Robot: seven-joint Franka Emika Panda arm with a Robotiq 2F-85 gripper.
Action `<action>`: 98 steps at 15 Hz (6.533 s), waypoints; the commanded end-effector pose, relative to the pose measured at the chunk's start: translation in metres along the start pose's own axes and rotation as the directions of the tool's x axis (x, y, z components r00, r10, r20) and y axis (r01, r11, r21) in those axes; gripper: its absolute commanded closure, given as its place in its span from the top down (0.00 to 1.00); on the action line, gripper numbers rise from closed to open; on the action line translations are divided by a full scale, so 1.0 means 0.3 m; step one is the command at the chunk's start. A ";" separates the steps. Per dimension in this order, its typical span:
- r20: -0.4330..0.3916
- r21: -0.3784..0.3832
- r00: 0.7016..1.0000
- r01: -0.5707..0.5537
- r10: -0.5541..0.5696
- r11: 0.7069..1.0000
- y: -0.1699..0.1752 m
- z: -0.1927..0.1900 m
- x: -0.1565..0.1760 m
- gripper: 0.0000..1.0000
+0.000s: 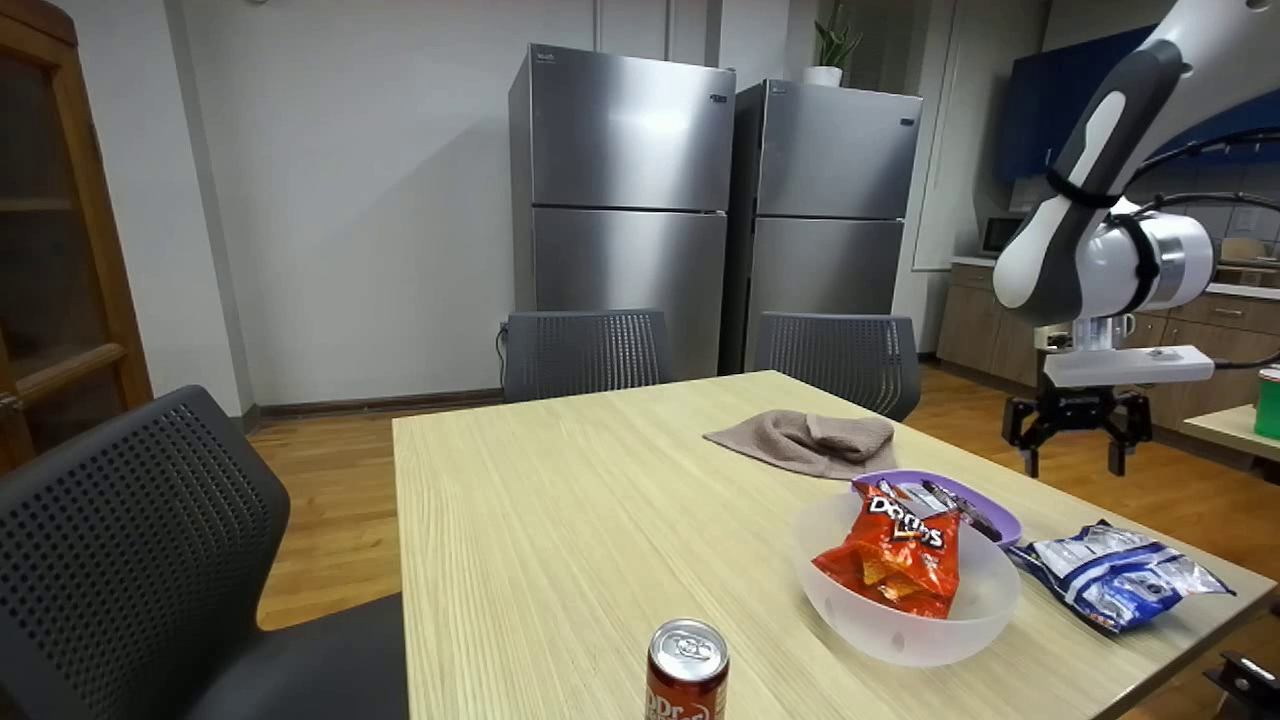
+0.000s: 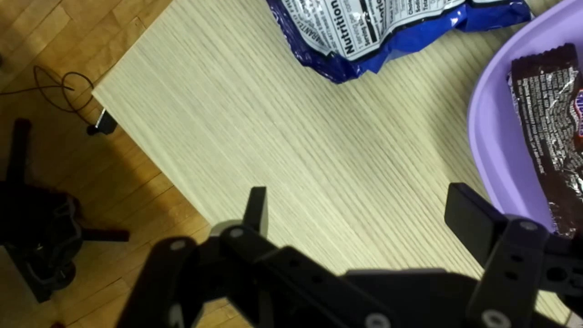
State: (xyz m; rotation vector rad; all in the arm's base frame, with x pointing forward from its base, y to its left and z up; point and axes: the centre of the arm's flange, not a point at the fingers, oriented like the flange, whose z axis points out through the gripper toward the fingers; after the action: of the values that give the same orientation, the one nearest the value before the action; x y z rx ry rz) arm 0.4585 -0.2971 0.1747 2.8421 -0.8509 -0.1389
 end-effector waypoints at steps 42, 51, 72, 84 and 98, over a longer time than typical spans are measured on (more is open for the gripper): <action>-0.060 0.113 0.874 0.485 -0.481 0.867 0.101 0.046 -0.274 1.00; -0.095 0.226 0.878 0.478 -0.469 0.849 0.186 0.109 -0.285 1.00; -0.058 0.296 0.896 0.436 -0.439 0.850 0.154 0.209 -0.289 0.65; -0.058 0.296 0.896 0.437 -0.441 0.849 0.149 0.209 -0.270 0.00; -0.203 0.226 0.858 0.510 -0.472 0.830 0.193 -0.033 -0.281 0.00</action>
State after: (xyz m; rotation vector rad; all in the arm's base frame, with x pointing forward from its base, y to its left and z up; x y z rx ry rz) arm 0.3680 -0.3022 0.1744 3.2083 -0.1450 0.0558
